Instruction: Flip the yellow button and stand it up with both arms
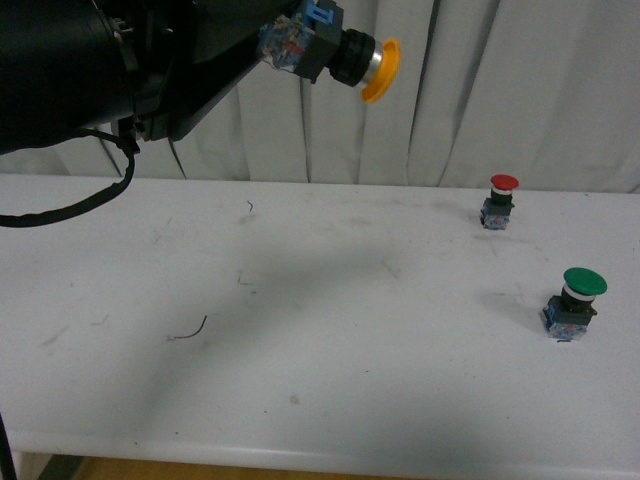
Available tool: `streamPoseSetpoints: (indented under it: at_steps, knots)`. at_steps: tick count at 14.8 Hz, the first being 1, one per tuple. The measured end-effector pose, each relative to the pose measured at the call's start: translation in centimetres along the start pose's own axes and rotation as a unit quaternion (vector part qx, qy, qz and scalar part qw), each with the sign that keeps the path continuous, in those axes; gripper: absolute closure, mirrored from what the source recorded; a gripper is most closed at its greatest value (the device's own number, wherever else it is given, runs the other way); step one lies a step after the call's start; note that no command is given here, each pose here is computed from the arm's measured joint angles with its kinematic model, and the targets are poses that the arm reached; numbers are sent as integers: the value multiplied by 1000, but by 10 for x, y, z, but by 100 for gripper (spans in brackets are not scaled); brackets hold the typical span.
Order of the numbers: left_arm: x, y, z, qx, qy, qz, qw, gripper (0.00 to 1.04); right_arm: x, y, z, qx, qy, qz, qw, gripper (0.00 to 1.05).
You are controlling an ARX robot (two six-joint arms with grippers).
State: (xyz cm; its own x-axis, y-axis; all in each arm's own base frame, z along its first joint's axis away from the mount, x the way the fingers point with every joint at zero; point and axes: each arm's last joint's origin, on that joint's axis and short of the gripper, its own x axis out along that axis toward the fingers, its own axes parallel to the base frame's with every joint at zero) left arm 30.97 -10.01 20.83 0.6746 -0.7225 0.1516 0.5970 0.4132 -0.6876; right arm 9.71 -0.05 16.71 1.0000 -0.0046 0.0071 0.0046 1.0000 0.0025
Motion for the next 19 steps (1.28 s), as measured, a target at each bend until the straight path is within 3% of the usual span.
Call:
streamPoseSetpoints:
  at_steps: [10,12,17,19]
  knots:
    - [5,-6,-1,-66,-24,-32,997,74,0,0,0,0,0,0,1000,6]
    - [9,-8,-9,-105,-22,-26,994,74,0,0,0,0,0,0,1000,6]
    - [12,-13,-18,-105,-17,-28,994,74,0,0,0,0,0,0,1000,6]
    - [11,-13,-17,-101,-24,-25,994,74,5,-1,11,30,-52,1,998,6]
